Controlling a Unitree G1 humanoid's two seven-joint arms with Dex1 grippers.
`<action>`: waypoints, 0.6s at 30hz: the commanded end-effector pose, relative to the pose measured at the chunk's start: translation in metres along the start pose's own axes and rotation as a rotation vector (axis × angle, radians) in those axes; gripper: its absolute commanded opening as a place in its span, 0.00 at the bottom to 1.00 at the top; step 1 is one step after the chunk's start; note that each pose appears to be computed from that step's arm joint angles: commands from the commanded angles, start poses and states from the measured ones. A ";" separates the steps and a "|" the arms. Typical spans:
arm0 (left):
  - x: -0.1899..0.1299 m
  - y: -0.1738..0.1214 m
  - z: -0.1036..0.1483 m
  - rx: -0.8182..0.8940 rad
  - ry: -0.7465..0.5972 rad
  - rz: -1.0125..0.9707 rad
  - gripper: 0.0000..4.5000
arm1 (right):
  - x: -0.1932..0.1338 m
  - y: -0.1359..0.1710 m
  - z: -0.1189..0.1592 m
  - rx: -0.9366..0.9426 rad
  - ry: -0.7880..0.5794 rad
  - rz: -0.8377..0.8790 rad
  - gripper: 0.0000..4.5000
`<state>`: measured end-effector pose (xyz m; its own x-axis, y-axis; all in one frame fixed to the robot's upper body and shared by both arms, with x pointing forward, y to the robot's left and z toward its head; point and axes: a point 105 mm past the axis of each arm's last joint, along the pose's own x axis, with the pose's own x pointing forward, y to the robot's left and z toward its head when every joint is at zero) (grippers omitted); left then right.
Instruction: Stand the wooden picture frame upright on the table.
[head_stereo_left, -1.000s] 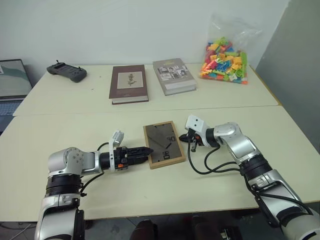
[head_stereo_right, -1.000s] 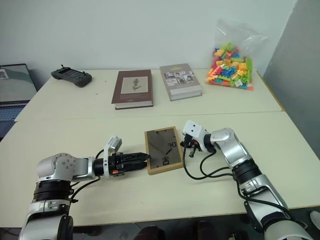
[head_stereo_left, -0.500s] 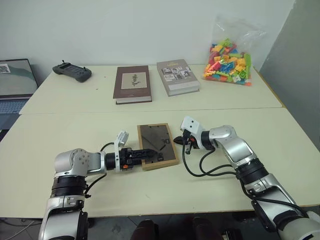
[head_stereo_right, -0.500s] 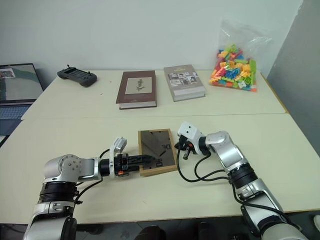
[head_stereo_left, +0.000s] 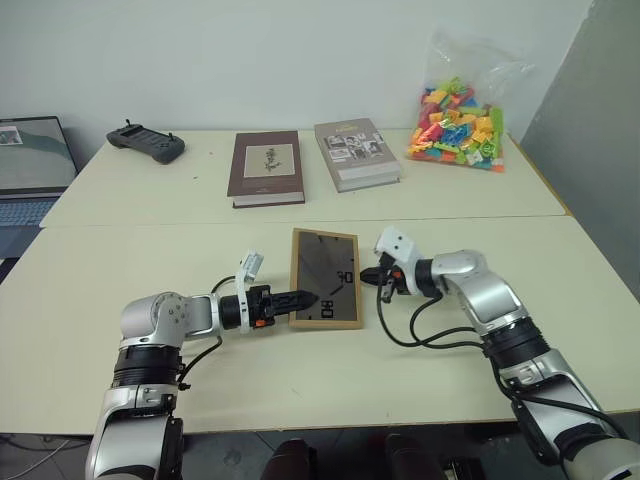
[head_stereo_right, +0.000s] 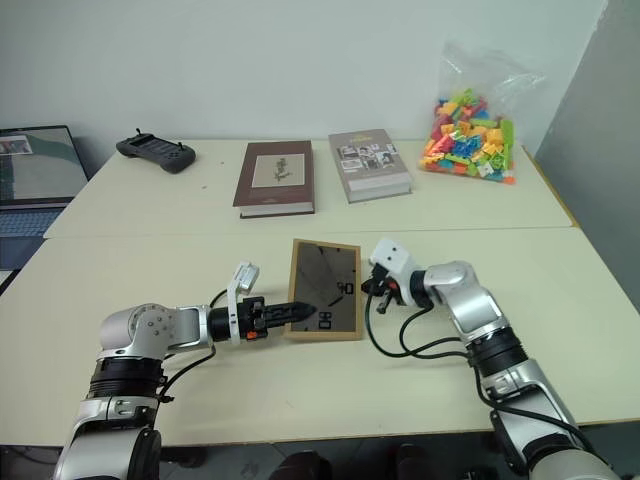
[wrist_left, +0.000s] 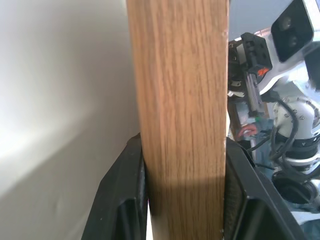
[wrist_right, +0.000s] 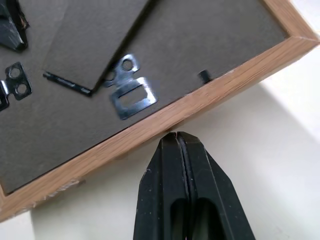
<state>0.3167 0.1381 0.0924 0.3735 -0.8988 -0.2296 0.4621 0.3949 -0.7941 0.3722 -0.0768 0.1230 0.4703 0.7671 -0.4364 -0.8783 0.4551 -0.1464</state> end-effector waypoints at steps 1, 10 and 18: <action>-0.007 -0.017 0.030 0.120 -0.090 0.025 0.30 | -0.034 -0.014 0.063 0.066 -0.181 -0.001 0.08; -0.014 -0.082 0.057 0.288 -0.150 -0.146 0.30 | -0.048 0.012 0.124 0.114 -0.321 0.195 0.50; -0.015 -0.093 0.060 0.327 -0.161 -0.155 0.30 | -0.016 0.016 0.142 0.101 -0.342 0.184 0.86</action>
<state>0.3232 0.1300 0.1767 0.4242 -0.9004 -0.0971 0.6664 0.3829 -0.6398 0.3602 -0.0229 0.2465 0.3021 0.9446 -0.1285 -0.9492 0.3105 0.0509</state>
